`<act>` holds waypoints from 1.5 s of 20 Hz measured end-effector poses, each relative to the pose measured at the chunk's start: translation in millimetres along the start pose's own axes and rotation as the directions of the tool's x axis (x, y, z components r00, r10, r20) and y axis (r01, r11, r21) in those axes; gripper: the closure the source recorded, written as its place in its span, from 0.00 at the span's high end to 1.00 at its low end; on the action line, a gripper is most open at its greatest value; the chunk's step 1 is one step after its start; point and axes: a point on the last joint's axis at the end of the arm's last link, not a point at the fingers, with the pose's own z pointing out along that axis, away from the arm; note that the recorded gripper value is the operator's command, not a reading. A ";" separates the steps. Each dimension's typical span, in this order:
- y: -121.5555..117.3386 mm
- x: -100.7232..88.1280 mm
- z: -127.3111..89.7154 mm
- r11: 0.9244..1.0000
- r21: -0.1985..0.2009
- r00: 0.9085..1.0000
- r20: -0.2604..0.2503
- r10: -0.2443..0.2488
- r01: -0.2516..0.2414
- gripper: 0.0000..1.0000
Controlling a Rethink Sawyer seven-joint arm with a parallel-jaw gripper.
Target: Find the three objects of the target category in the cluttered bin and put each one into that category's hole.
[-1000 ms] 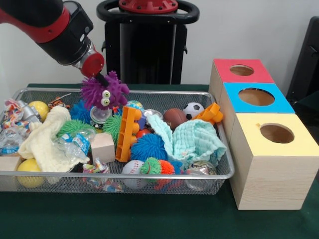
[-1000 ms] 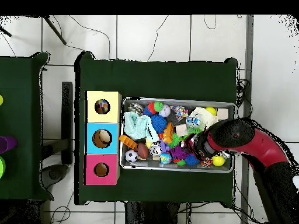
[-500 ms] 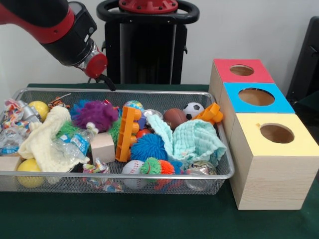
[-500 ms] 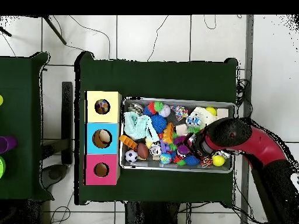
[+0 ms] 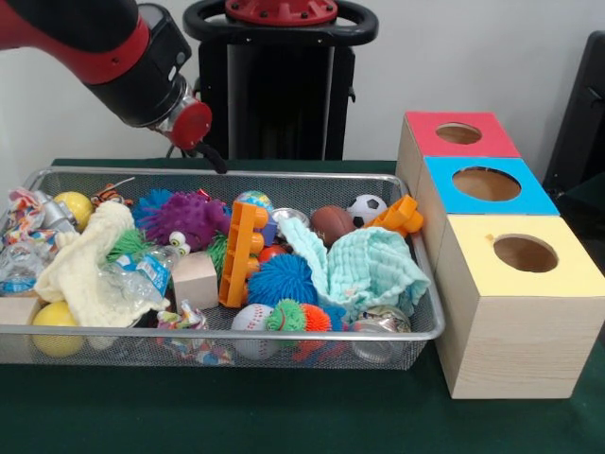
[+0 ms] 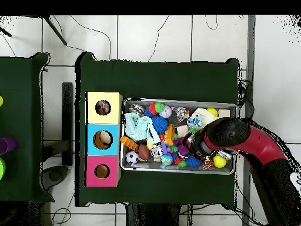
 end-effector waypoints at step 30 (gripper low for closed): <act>8.0 -22.1 88.4 0.999 -0.017 0.999 0.007 -0.048 0.048 1.00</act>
